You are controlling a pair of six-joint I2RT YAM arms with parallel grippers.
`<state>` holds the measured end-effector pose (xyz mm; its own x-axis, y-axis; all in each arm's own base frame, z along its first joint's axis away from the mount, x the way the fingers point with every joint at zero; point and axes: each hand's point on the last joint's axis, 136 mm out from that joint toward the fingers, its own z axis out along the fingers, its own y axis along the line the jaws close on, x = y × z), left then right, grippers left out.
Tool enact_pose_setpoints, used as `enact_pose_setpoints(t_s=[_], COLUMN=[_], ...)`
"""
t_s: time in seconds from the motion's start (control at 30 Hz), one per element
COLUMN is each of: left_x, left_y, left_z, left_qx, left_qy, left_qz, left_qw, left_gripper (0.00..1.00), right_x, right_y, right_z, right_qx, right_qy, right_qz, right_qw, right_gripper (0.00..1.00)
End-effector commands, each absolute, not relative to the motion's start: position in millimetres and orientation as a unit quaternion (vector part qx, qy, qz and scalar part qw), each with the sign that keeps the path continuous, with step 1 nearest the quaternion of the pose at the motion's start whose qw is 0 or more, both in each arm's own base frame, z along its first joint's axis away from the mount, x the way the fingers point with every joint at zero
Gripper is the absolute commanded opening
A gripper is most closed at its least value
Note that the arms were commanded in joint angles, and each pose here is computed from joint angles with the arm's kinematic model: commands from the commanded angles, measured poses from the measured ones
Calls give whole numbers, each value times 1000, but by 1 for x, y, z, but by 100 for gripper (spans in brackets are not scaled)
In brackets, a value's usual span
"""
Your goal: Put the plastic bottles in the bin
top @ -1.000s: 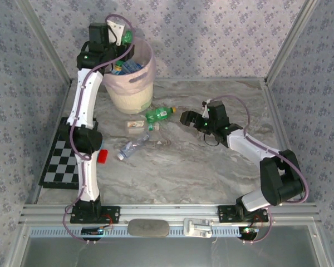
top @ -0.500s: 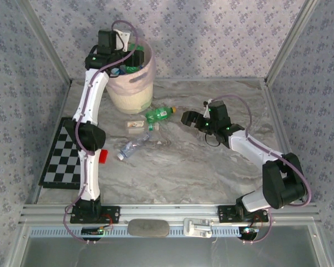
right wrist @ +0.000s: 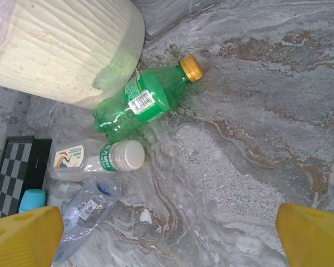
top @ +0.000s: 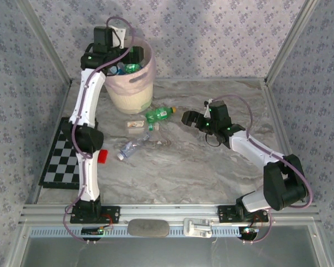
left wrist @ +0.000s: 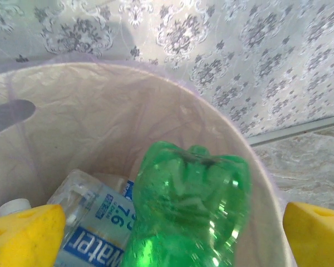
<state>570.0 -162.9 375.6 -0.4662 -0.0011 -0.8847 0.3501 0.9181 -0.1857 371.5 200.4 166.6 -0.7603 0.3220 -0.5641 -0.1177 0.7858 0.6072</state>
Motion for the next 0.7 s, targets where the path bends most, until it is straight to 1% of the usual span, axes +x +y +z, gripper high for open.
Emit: enact_pose_setpoints(t_s=[0.0,0.03,0.1,0.17,0.23,0.33,0.4,0.5,0.67], left_x=[542,538,532,525,519,516,521,535,565], left_y=[-166,-171,-183,-197,-212,-234,-239,-236,-208], left_z=[431,431,436,434,428,412,400,383,356], left_qx=[105,109,117,124,135,155,155,141,105], left_qy=[804,802,788,782,780,784,791,805,835], left_qz=[-210,-228,-268,-308,-331,-343,-341,-327,-252], left_qw=[547,542,542,528,514,493,483,474,478], left_gripper=[100,99,93,83,78,77,78,80,86], right_x=[377,377,378,379,379,379,379,378,376], right_y=[201,202,202,202,203,203,203,202,198], right_z=[171,170,169,168,167,166,166,165,165], right_qx=[50,50,51,51,51,51,51,53,56], right_qy=[880,880,881,881,882,883,883,885,886], right_qz=[320,320,320,320,319,319,319,316,311], right_qw=[348,347,345,345,343,341,340,338,341], right_gripper=[100,100,100,100,100,100,100,100,100])
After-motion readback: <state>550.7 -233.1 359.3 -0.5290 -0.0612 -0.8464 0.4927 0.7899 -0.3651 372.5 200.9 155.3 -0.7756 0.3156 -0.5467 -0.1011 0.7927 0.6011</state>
